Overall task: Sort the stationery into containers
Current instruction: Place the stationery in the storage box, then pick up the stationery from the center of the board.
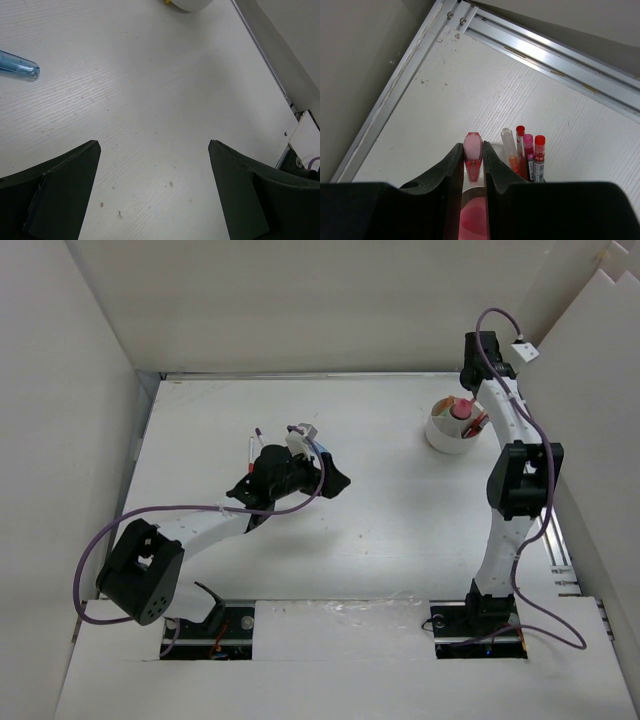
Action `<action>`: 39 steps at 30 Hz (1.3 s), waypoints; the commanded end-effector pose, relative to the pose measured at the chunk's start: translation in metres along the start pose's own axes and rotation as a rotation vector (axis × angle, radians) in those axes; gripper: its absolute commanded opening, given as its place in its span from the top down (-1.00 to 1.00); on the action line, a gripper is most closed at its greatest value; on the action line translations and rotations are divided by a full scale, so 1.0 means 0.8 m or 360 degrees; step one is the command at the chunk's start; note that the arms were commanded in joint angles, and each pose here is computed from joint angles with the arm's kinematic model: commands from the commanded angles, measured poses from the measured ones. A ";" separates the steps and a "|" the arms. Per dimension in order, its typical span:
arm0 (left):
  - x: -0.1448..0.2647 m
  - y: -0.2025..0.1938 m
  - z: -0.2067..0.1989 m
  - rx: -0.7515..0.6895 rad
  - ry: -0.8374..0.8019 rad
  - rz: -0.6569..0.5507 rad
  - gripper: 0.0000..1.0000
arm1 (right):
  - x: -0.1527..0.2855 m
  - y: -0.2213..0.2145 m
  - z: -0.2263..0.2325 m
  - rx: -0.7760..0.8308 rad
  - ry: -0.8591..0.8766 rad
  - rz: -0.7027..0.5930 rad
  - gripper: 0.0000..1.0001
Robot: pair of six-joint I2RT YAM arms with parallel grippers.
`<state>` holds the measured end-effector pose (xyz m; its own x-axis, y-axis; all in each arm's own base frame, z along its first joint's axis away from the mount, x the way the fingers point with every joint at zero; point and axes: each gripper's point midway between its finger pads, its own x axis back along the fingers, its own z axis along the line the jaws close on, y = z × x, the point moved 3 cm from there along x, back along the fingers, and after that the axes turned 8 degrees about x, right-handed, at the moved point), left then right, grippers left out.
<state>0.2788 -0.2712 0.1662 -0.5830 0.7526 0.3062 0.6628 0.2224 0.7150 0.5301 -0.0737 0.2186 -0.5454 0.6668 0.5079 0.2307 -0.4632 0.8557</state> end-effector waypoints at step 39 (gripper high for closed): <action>-0.080 0.031 0.106 0.0172 0.0960 -0.0181 -0.34 | 0.278 -0.075 -0.001 -0.0249 0.1110 0.0204 0.88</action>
<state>0.3635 -0.2435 0.0991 -0.7792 0.2406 0.5787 0.6265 0.3238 0.7090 0.3981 0.0894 0.2774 -0.8971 0.1744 0.4059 0.2363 -0.5869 0.7744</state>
